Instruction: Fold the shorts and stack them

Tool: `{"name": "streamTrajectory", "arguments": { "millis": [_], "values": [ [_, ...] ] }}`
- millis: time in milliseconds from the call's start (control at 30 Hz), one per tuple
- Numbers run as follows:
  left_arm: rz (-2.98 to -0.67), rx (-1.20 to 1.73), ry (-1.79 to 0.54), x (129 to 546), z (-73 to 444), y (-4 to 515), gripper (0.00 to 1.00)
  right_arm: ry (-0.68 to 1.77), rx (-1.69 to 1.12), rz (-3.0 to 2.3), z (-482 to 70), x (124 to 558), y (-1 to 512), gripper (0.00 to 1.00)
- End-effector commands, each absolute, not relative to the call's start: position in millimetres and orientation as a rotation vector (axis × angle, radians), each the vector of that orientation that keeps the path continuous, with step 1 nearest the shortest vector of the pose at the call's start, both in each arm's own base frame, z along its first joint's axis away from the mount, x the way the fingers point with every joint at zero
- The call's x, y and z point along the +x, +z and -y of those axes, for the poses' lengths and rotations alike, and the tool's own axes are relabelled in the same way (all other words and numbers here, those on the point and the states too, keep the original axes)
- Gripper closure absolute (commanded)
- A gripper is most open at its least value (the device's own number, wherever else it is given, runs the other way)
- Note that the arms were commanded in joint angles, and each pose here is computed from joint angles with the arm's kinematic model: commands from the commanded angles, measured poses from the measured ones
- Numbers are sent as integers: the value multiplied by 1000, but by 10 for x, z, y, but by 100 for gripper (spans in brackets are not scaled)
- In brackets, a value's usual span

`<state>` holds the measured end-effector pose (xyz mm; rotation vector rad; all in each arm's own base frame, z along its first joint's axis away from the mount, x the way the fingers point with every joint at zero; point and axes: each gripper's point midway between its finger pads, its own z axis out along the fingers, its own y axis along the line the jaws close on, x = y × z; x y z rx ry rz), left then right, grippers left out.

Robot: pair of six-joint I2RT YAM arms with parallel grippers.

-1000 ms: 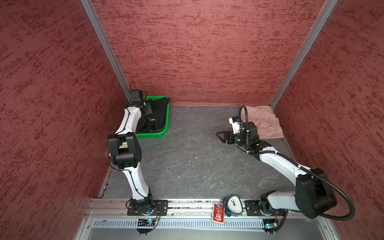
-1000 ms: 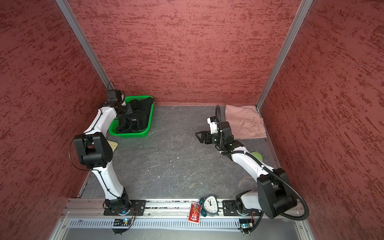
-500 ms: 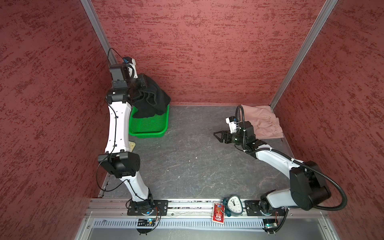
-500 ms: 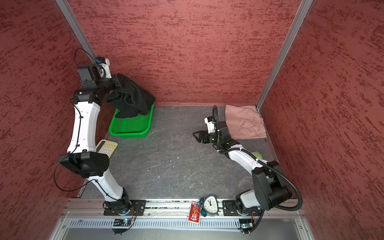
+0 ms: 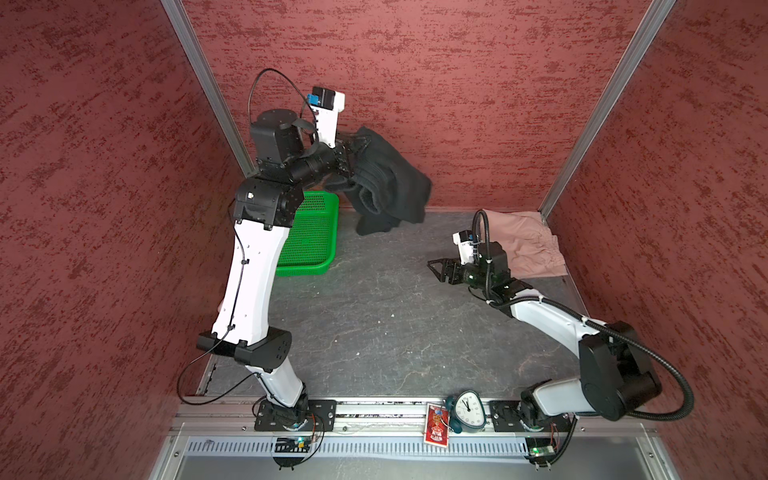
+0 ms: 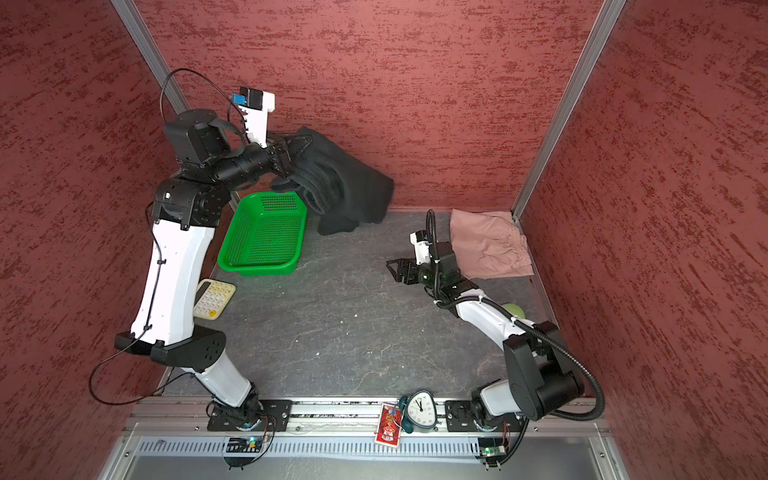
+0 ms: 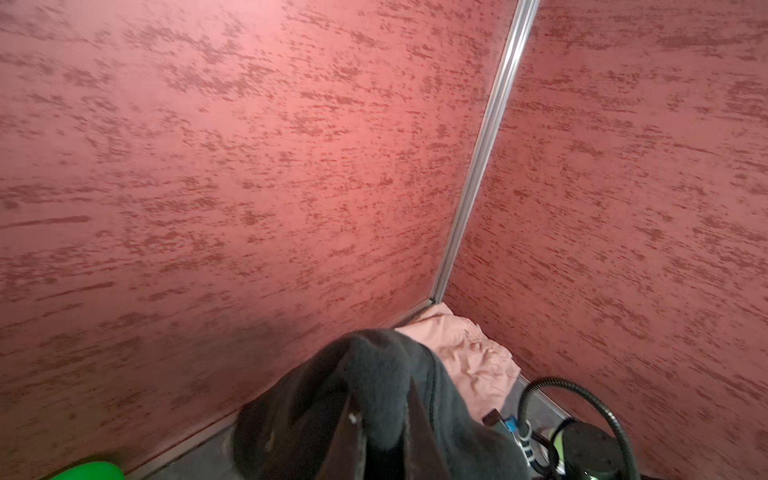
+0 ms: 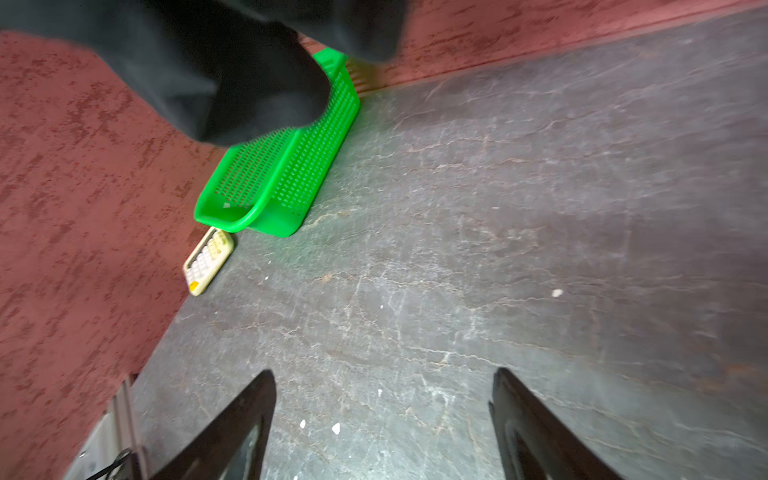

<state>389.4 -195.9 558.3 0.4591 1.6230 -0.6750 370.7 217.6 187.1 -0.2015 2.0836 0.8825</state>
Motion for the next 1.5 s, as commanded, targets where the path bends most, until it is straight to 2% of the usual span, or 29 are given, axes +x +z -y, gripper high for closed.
{"name": "streamTrajectory", "arguments": {
  "millis": [0, 133, 233, 367, 467, 500, 533, 567, 600, 800, 933, 1067, 1200, 1467],
  "values": [
    [-1748, 334, -577, 3986, 1894, 5218, 100, 691, -159, -2066, -1938, 3765, 2042, 18],
    [-1901, 218, -564, 4184, 1873, 4366, 100, 505, -62, -2119, -1589, 3705, 1969, 16],
    [-2012, 133, -580, 4266, 1867, 3699, 100, 469, -27, -2149, -1443, 3623, 1895, 15],
    [-2165, 67, -738, 4201, 2072, 2933, 100, 476, 11, -2196, -1375, 3574, 1785, 15],
    [-2278, 67, -680, 4119, 2093, 2562, 100, 458, -65, -2252, -1401, 3514, 1702, 15],
    [-2303, 69, -643, 4101, 2062, 2483, 80, 429, -107, -2279, -1394, 3475, 1673, 15],
    [-2314, 85, -618, 4092, 2040, 2442, 38, 407, -168, -2296, -1410, 3427, 1666, 15],
    [-2314, 104, -599, 4085, 2025, 2436, 4, 402, -242, -2303, -1462, 3366, 1668, 15],
    [-2303, 120, -567, 4094, 1993, 2461, 1, 405, -320, -2289, -1555, 3303, 1707, 15],
    [-2299, 80, -375, 4150, 1490, 2780, 1, 582, -740, -2080, -2619, 2848, 1833, 15],
    [-2307, -62, -300, 3978, 977, 2901, 1, 478, -972, -2040, -3150, 2539, 1484, 14],
    [-2304, -230, -304, 3638, 611, 2725, 1, 396, -1146, -2041, -3511, 2327, 1116, 14],
    [-2339, -355, -334, 3299, 401, 2348, 1, 353, -1145, -2010, -3753, 2352, 923, 13],
    [-2367, -525, -411, 2864, 185, 1965, 0, 233, -937, -1969, -4013, 2824, 895, 16]
  ]
}}
